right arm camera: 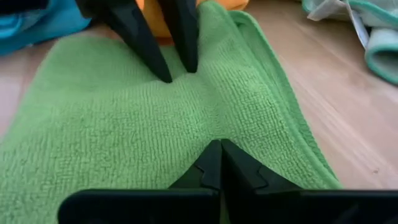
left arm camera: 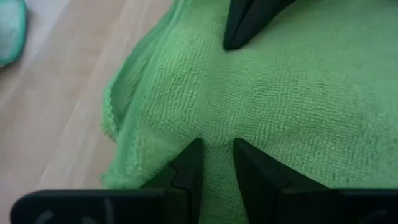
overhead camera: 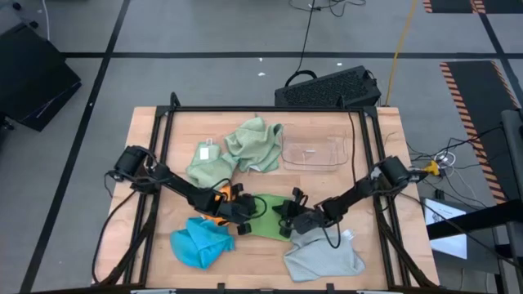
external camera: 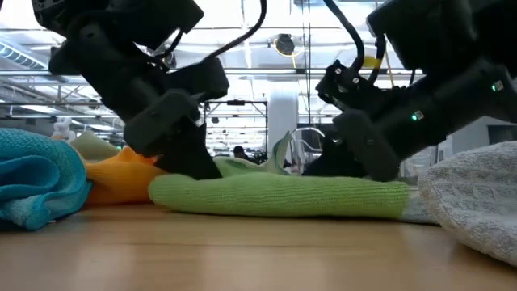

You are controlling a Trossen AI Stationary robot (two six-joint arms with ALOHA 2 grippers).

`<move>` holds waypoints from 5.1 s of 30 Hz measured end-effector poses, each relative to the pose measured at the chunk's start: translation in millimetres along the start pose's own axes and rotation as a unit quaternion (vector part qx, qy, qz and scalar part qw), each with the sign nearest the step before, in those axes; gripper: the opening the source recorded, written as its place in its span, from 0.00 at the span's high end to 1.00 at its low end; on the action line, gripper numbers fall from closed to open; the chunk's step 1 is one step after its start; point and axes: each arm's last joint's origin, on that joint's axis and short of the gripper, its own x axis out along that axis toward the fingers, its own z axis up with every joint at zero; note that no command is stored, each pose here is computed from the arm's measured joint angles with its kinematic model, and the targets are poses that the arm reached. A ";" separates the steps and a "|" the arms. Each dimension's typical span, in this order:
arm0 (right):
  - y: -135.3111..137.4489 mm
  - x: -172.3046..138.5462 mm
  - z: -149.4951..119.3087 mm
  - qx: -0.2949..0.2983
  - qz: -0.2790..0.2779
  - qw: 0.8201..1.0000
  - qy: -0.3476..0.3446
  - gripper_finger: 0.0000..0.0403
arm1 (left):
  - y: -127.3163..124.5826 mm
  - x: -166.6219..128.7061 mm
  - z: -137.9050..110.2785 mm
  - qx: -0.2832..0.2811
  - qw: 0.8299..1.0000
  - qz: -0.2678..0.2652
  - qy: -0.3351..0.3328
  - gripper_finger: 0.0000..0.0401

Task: Fold microfiber towels
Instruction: Fold the green microfiber cloth

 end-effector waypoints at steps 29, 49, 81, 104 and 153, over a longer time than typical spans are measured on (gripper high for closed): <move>15.4 -68.7 41.2 -0.089 0.100 0.991 0.015 1.00 | -57.8 -80.1 16.9 0.014 0.984 -0.127 -0.126 0.75; 29.5 -83.8 29.9 -0.086 0.125 0.988 0.026 0.91 | -117.4 -22.3 26.8 0.203 0.979 0.035 -0.008 0.29; 48.9 -74.7 22.4 -0.038 0.136 0.990 -0.016 0.63 | -58.1 -9.4 56.2 0.163 0.986 -0.012 0.040 0.98; 42.3 -48.0 23.6 -0.049 0.076 0.995 0.031 0.34 | -41.0 -10.2 72.3 0.098 0.990 -0.087 0.056 0.98; 20.9 -91.7 84.6 -0.235 -0.011 0.969 -0.072 0.98 | -73.7 -74.4 87.1 0.088 0.988 -0.121 -0.043 0.61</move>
